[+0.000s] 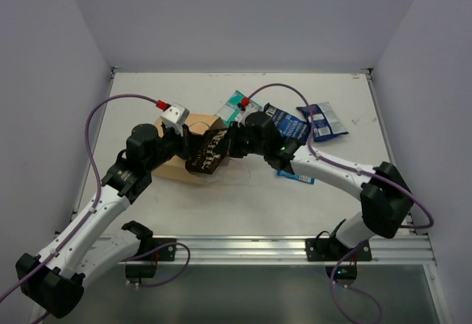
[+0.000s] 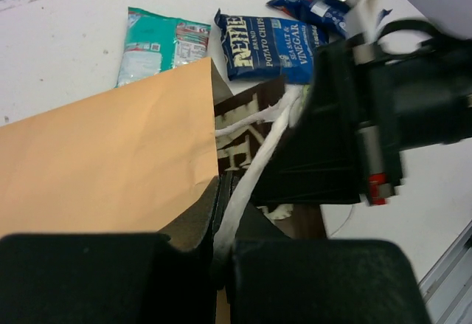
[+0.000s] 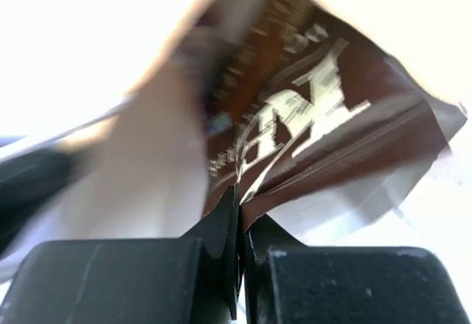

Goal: Take the snacks out of the paper bag

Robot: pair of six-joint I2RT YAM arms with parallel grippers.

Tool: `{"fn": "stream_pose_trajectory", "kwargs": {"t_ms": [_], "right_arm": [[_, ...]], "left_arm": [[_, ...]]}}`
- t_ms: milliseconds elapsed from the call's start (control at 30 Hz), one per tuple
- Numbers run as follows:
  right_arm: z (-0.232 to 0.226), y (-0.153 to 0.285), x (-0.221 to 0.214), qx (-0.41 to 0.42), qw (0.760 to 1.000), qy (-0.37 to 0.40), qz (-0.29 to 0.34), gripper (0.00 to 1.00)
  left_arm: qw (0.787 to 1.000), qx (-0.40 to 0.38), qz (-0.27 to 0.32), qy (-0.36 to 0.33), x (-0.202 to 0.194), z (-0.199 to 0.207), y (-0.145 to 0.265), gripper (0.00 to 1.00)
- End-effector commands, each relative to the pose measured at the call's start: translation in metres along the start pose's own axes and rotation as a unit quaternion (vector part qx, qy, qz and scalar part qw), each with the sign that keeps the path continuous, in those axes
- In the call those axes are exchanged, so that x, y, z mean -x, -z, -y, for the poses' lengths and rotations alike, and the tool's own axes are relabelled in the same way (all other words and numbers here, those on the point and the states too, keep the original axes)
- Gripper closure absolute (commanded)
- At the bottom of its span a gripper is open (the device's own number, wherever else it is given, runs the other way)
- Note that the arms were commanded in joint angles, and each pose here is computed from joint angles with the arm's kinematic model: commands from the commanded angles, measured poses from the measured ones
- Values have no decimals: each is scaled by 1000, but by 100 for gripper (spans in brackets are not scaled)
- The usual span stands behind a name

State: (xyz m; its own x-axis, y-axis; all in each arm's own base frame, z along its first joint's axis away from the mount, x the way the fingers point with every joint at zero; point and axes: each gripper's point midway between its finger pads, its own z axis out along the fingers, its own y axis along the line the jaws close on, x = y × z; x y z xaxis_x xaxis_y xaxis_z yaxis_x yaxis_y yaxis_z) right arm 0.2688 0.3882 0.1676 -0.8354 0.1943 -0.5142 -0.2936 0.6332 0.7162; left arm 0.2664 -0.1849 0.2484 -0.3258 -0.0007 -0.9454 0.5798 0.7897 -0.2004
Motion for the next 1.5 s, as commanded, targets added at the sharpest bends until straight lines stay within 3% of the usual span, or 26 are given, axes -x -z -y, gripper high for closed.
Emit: {"fn": "stream_pose_trajectory", "kwargs": {"t_ms": [0, 233, 400, 600, 833, 967, 1167, 1300, 1433, 1467], "right_arm": [[-73, 63, 40, 86, 994, 55, 47, 100], [-117, 139, 56, 143, 981, 118, 61, 100], [-139, 213, 87, 174, 968, 139, 117, 100], [-122, 265, 145, 115, 963, 146, 195, 100], [-57, 251, 217, 4, 959, 129, 253, 100], [4, 209, 277, -56, 957, 104, 265, 100], [43, 162, 361, -49, 957, 87, 274, 100], [44, 147, 405, 0, 948, 112, 297, 100], [109, 139, 417, -36, 946, 95, 309, 100], [136, 131, 409, -53, 951, 71, 296, 90]], "left_arm": [[999, 30, 22, -11, 10, -12, 1, 100], [998, 51, 11, -21, 8, -21, -4, 100], [998, 59, 3, -30, 5, -25, -5, 100], [998, 52, 0, -36, 5, -23, -2, 100], [999, 30, -2, -35, 9, -12, 7, 100], [999, 19, -3, -27, 9, -7, 11, 100], [1000, 10, -3, -9, 7, -2, 14, 100], [1000, 8, -1, -3, 7, 0, 15, 100], [1000, 4, 1, 2, 8, 2, 15, 100], [1000, 3, 1, 3, 7, 2, 15, 100]]}}
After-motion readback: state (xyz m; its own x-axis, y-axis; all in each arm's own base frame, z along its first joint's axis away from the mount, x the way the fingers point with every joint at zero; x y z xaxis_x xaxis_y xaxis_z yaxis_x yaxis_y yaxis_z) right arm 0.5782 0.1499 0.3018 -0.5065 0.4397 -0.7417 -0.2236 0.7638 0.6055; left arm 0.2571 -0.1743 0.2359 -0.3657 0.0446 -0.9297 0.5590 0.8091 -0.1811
